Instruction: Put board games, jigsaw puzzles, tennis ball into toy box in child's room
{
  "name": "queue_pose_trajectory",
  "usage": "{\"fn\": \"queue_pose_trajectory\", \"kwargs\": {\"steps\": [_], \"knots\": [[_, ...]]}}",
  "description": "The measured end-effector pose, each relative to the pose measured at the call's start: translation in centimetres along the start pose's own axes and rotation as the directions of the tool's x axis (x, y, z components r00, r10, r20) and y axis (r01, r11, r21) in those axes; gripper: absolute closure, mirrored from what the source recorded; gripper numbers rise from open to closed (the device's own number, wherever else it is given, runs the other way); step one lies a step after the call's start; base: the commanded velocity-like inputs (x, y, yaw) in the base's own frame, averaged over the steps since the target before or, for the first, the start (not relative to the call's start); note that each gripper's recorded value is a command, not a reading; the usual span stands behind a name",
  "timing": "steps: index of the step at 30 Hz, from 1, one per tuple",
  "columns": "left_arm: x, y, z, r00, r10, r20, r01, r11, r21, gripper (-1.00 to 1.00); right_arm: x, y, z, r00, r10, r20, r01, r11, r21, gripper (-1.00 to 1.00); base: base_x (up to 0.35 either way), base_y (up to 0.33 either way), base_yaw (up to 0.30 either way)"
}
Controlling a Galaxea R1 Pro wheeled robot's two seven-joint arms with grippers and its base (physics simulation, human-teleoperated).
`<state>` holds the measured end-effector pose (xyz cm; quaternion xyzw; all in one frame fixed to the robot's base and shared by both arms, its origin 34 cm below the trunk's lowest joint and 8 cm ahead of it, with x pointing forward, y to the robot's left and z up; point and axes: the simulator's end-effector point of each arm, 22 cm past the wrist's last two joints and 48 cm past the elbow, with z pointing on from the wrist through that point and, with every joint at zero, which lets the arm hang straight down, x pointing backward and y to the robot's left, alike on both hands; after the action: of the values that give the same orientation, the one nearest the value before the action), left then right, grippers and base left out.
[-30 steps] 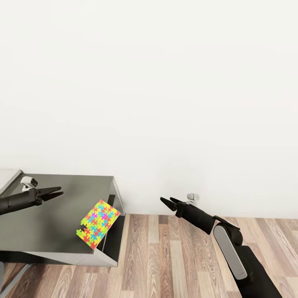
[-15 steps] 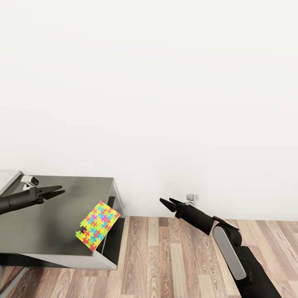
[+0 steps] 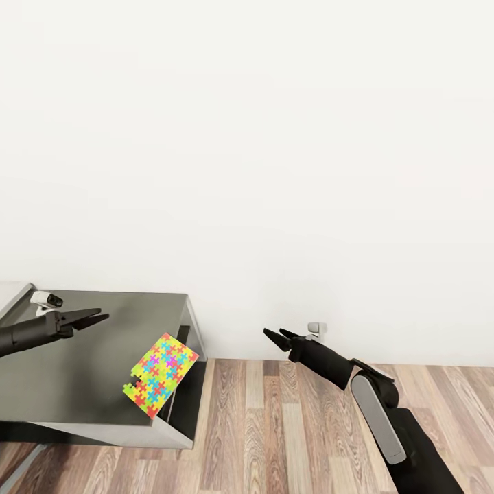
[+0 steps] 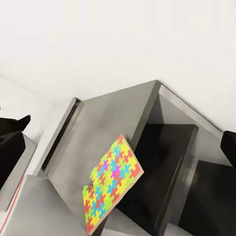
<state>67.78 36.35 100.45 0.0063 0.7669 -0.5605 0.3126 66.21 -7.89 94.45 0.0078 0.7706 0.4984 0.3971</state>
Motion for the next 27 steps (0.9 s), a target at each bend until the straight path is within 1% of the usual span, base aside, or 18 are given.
{"fn": "queue_pose_trajectory", "kwargs": {"steps": [1,2,4,5,7,15,18,19,21,22,24,27], "knots": [[0.1,-0.5,0.1,1.0,0.0,0.001,0.0,1.0,0.015,-1.0,0.0,-0.1,0.1,1.0,0.0,0.0,0.0,1.0,0.0,-1.0,0.0,0.0,0.0],[0.4,-1.7,0.3,1.0,0.002,-0.001,-0.002,0.999,0.044,-1.0,0.1,-0.1,0.1,1.0,0.0,0.001,0.0,1.0,-0.001,-1.0,0.0,0.0,0.0],[0.9,-2.7,0.6,1.0,0.006,-0.007,-0.006,0.998,0.07,-1.0,0.1,-0.2,0.2,1.0,-0.001,0.002,0.001,1.0,-0.002,-1.0,0.0,0.0,0.0],[1.4,-3.7,0.7,1.0,0.015,-0.017,-0.013,0.996,0.091,-1.0,0.1,-0.2,0.2,1.0,-0.003,0.002,0.003,1.0,-0.003,-1.0,0.0,0.0,0.0],[2.2,-4.9,1.0,0.999,0.034,-0.032,-0.03,0.993,0.113,-1.0,0.1,-0.2,0.3,1.0,-0.005,0.004,0.005,1.0,-0.006,-1.0,0.0,0.0,0.0],[3.3,-6.6,1.4,0.996,0.071,-0.055,-0.063,0.987,0.146,-1.0,0.3,-0.6,0.6,1.0,-0.006,0.009,0.006,1.0,-0.007,-1.0,0.0,0.0,0.0],[3.5,-6.9,1.6,0.995,0.078,-0.06,-0.068,0.986,0.153,-1.0,1.2,-1.8,0.7,1.0,0.018,-0.004,-0.018,1.0,0.011,-1.0,0.0,0.0,0.0],[3.6,-7.1,1.6,0.995,0.082,-0.062,-0.071,0.985,0.156,-1.0,2.0,-2.7,0.7,0.999,0.037,-0.016,-0.037,0.999,0.026,-1.0,0.0,0.0,0.0],[3.7,-7.2,1.7,0.994,0.087,-0.063,-0.076,0.984,0.159,-1.0,2.9,-3.6,0.7,0.998,0.059,-0.028,-0.058,0.998,0.041,-1.0,0.0,0.0,0.0],[3.7,-7.2,1.7,0.994,0.09,-0.064,-0.078,0.984,0.161,-1.0,3.7,-4.3,0.8,0.996,0.079,-0.04,-0.077,0.996,0.053,-1.0,0.0,0.0,0.0],[3.8,-7.3,1.7,0.994,0.093,-0.065,-0.082,0.983,0.162,-1.0,4.5,-4.8,1.3,0.993,0.108,-0.049,-0.105,0.993,0.058,-1.0,0.0,0.0,0.0],[4.1,-7.4,1.7,0.993,0.101,-0.067,-0.089,0.982,0.164,-1.0,5.3,-4.8,2.3,0.989,0.139,-0.056,-0.136,0.989,0.054,-1.0,0.0,0.0,0.0]]}}
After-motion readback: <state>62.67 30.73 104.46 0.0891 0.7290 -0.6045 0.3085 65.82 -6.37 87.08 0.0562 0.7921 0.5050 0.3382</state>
